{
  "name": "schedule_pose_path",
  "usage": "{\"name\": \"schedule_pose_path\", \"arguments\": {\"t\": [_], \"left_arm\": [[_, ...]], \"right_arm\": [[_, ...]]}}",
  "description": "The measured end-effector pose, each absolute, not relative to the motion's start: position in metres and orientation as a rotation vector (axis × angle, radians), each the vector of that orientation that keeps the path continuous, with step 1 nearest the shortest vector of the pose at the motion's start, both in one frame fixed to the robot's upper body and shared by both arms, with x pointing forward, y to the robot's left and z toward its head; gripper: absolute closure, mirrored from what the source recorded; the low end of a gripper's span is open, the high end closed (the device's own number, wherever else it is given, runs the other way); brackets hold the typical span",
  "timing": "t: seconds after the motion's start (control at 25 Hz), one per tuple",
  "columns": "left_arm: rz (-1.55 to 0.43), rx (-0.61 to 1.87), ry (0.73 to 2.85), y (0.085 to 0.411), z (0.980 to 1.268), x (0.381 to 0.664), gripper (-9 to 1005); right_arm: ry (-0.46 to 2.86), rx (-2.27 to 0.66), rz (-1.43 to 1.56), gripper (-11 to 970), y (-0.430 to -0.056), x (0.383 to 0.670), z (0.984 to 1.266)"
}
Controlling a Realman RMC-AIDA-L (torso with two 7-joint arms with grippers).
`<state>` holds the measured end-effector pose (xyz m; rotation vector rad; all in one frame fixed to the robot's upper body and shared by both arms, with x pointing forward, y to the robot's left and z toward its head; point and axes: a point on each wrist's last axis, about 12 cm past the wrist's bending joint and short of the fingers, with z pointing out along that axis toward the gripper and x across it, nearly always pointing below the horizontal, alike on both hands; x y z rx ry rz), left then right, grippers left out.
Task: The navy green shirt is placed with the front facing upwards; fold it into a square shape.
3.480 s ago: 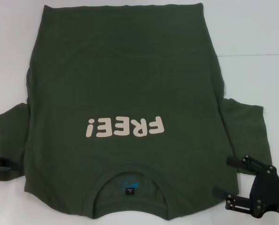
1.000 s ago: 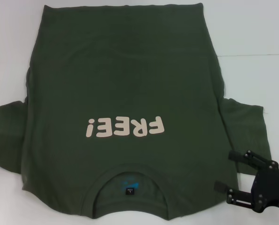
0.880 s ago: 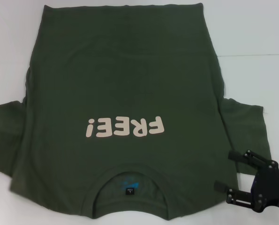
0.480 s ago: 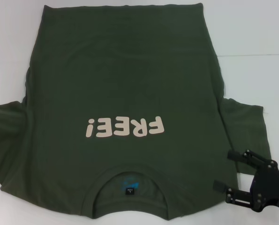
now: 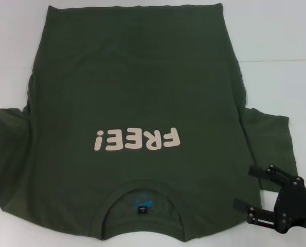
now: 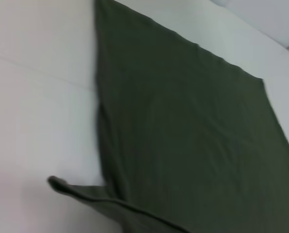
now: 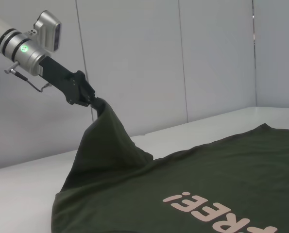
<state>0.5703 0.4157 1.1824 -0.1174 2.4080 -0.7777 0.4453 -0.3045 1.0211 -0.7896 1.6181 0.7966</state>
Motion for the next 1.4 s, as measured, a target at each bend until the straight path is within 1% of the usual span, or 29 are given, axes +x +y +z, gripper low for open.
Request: {"name": "schedule_pose_path", "arguments": {"t": [0.24, 0.44, 0.68, 0.92, 1.12, 1.28, 1.4], "left_arm": [[-0.86, -0.078, 2.385, 0.395, 1.179, 0.577, 993], [-0.932, -0.025, 2.38, 0.37, 1.171, 0.583, 993], [-0.984, 0.051, 2.413, 0.332, 1.154, 0.588, 992], [-1.012, 0.07, 2.442, 0.303, 1.131, 0.587, 992], [-1.056, 0.038, 2.44, 0.287, 1.11, 0.586, 992], [-1.117, 0.001, 2.423, 0.28, 1.099, 0.584, 992], [-1.123, -0.027, 2.426, 0.279, 1.093, 0.582, 992]], "right_arm": [[1.617, -0.789, 0.8, 32, -0.304, 0.445, 1.021], [1.614, -0.79, 0.802, 32, -0.303, 0.445, 1.021], [1.613, -0.792, 0.808, 32, -0.303, 0.444, 1.021], [1.615, -0.79, 0.804, 32, -0.304, 0.443, 1.021], [1.613, -0.789, 0.806, 32, -0.303, 0.443, 1.02], [1.614, -0.787, 0.809, 32, -0.302, 0.443, 1.02], [1.614, -0.786, 0.808, 32, -0.302, 0.444, 1.02]]}}
